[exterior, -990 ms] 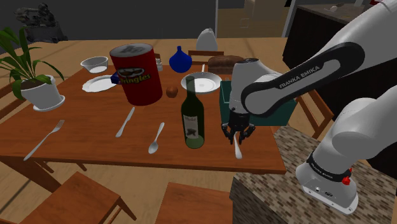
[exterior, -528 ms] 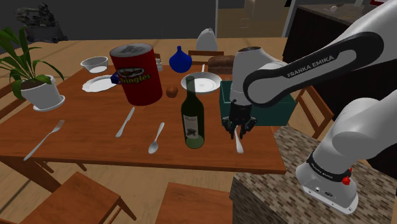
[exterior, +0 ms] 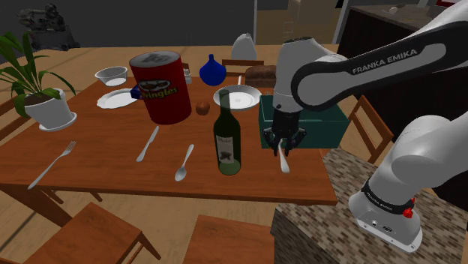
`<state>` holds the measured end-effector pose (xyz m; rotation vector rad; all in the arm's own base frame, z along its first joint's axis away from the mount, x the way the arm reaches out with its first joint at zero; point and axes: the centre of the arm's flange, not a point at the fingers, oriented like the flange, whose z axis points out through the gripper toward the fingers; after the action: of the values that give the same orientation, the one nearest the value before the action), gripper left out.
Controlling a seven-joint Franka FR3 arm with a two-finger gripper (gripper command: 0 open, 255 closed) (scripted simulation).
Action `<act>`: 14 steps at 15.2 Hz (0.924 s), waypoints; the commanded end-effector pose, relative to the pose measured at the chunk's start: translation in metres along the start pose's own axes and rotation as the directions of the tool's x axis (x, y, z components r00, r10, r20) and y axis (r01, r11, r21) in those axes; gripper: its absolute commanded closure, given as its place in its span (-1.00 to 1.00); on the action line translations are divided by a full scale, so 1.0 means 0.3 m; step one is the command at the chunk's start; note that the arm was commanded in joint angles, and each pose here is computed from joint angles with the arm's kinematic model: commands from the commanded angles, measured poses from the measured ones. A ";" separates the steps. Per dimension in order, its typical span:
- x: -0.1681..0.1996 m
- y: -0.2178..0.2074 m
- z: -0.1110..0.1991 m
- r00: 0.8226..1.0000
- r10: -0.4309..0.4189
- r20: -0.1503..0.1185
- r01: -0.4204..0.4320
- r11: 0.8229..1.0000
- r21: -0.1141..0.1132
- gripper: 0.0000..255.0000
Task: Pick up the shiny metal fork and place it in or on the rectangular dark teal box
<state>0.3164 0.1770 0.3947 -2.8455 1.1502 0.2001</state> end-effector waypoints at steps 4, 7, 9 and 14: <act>-0.009 -0.003 -0.085 1.000 0.000 0.000 0.000 1.000 -0.001 1.00; -0.017 -0.004 -0.137 1.000 0.000 0.000 0.000 1.000 -0.001 1.00; -0.022 -0.004 -0.172 1.000 0.000 0.000 0.000 1.000 -0.001 1.00; -0.035 -0.005 -0.259 1.000 0.000 0.000 0.000 1.000 -0.001 1.00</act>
<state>0.3180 0.1771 0.4665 -2.8456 1.1501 0.2009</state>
